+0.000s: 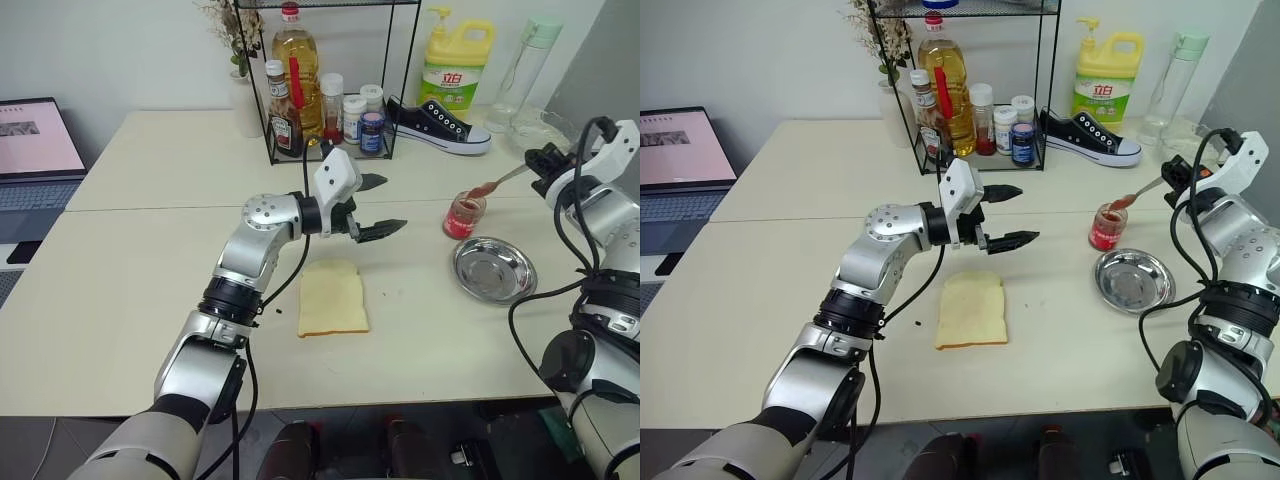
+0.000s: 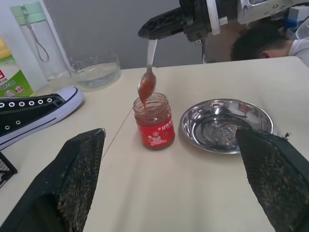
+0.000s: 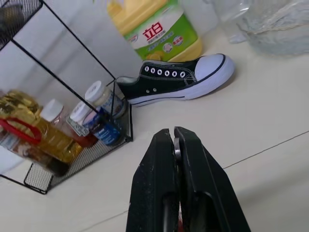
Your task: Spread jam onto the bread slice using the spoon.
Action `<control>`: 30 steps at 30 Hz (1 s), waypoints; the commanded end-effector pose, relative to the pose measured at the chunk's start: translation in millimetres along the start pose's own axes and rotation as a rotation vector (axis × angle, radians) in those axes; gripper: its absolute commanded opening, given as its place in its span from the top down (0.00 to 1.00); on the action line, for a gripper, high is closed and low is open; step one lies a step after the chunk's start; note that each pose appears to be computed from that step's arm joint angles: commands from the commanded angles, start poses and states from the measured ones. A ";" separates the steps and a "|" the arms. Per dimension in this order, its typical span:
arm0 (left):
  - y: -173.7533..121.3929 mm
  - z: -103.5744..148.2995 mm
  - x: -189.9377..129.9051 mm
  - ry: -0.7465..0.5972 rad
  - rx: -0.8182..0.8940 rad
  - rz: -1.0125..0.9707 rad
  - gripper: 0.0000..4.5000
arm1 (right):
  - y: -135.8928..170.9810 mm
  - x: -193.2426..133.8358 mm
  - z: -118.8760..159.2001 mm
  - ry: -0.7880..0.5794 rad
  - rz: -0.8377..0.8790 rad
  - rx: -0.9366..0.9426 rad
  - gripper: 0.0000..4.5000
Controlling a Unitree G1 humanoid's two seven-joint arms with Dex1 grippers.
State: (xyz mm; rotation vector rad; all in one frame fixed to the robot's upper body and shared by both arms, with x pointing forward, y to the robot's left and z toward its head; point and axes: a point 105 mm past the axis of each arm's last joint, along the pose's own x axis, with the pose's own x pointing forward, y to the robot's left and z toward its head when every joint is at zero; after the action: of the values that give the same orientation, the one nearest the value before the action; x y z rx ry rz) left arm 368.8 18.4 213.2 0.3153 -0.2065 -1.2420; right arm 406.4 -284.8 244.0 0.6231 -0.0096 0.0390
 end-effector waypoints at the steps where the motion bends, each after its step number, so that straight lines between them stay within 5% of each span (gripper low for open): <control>1: 8.6 21.0 -4.3 -0.045 0.067 0.013 0.00 | 5.9 -12.3 21.9 -0.086 0.023 0.058 0.99; 11: 12.4 19.2 -33.2 -0.036 0.056 0.033 0.00 | 46.1 -24.8 27.8 -0.136 0.136 0.270 0.99; 23: -9.0 4.8 -136.8 0.153 -0.039 0.193 0.00 | 153.6 -31.7 -29.0 0.075 0.397 0.433 0.99; 30: -46.5 -3.5 -161.3 0.225 -0.144 0.217 0.00 | 174.7 -45.0 -79.4 0.252 0.458 0.352 0.99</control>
State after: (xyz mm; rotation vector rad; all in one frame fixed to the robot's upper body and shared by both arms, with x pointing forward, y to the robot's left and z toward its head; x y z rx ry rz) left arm 290.9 159.0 188.8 0.2896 0.0583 -0.9877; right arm 365.3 -111.1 277.9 1.0004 0.0987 0.5091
